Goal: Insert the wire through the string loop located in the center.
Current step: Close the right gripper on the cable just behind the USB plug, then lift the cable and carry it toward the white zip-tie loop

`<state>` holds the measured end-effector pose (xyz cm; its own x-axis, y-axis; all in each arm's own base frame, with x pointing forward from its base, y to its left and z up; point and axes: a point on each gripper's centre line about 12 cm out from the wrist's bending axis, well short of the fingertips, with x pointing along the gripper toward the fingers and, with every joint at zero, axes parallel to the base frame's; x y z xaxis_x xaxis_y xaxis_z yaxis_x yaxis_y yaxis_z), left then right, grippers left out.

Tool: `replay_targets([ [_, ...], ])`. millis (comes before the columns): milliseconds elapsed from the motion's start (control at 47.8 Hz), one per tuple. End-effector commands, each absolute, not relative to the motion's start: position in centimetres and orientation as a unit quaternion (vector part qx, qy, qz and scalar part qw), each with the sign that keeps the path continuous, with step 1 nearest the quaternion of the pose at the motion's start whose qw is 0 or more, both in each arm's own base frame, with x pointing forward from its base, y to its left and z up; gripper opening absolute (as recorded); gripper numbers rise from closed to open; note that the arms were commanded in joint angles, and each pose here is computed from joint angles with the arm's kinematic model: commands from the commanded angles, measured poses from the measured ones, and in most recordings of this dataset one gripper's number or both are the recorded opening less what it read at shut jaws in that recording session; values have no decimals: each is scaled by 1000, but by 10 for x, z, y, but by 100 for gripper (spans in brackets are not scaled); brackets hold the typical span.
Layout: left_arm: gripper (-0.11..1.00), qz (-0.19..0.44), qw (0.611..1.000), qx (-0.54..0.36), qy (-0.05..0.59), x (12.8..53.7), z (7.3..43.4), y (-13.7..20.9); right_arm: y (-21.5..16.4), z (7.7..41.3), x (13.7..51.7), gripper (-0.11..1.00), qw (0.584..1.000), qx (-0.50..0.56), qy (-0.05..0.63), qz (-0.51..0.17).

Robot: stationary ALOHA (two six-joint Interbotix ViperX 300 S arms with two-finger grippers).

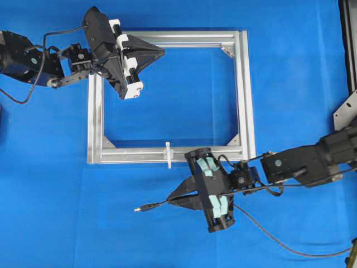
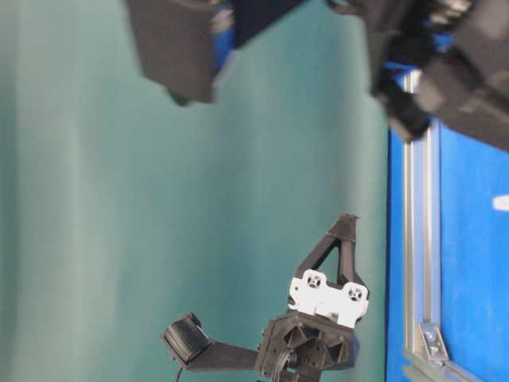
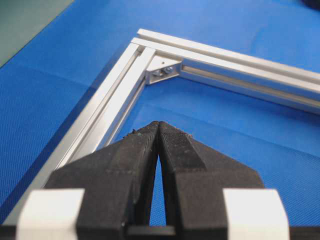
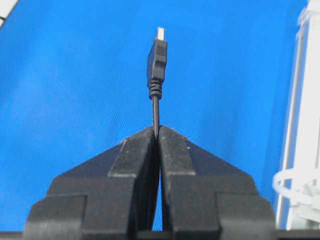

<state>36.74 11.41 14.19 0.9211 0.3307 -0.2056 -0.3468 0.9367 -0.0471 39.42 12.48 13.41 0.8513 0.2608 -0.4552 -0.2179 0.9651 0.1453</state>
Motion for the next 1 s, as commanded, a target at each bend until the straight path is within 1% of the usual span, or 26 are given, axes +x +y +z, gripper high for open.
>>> replay_targets([
  [0, 0, 173, 981, -39, 76, 370, 157, 116, 127, 164, 395, -3, 966, 48, 217, 130],
  [251, 0, 174, 981, -39, 76, 369, 157, 116, 126, 179, 390, -3, 966, 45, 218, 132],
  [983, 0, 173, 981, -40, 75, 369, 157, 115, 126, 178, 390, -3, 966, 43, 219, 133],
])
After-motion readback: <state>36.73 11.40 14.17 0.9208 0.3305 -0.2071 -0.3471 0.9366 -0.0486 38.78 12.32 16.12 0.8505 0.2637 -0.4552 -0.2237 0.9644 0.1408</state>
